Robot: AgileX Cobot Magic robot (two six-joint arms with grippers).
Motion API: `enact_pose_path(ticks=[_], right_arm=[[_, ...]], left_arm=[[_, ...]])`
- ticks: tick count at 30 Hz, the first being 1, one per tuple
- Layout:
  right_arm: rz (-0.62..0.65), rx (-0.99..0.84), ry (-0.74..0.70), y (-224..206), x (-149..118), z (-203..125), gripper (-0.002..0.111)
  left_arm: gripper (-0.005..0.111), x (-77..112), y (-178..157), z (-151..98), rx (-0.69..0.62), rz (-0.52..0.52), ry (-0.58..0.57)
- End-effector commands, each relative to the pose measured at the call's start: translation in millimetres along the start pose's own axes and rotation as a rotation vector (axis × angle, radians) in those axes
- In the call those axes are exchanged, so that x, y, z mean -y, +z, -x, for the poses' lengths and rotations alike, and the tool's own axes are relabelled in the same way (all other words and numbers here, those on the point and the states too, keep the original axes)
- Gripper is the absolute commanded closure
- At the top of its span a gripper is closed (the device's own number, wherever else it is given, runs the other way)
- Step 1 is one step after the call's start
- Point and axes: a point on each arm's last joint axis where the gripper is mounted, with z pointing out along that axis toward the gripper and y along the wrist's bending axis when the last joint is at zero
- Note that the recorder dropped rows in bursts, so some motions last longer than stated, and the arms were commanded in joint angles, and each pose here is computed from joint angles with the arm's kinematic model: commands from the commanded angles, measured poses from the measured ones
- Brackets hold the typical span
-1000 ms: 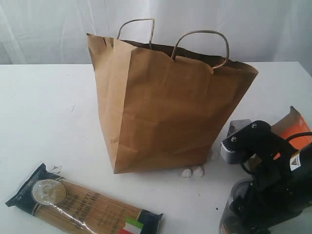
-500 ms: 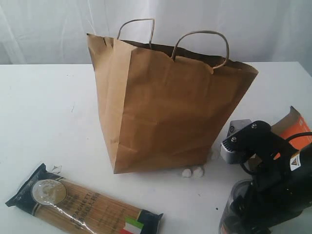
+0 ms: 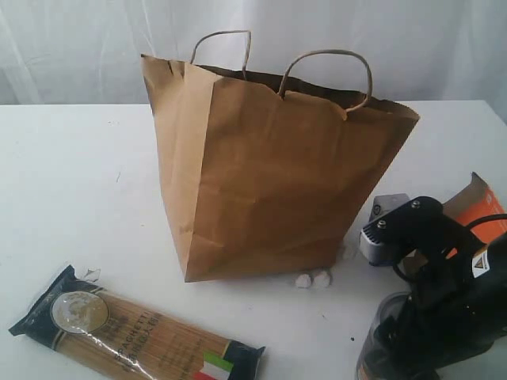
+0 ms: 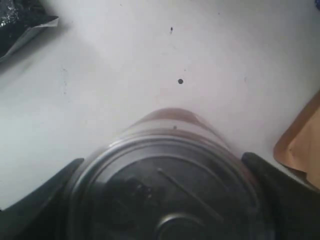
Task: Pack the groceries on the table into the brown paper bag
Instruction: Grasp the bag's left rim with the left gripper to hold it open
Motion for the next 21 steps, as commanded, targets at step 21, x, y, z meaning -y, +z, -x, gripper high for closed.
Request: enact_pose_path(ticks=[21], right_arm=[[0.021, -0.009, 0.044, 0.9, -2.1, -1.6, 0.046]], left_arm=[[0.107, 92.7, -54.3, 137.2, -0.26, -0.509, 0.198]])
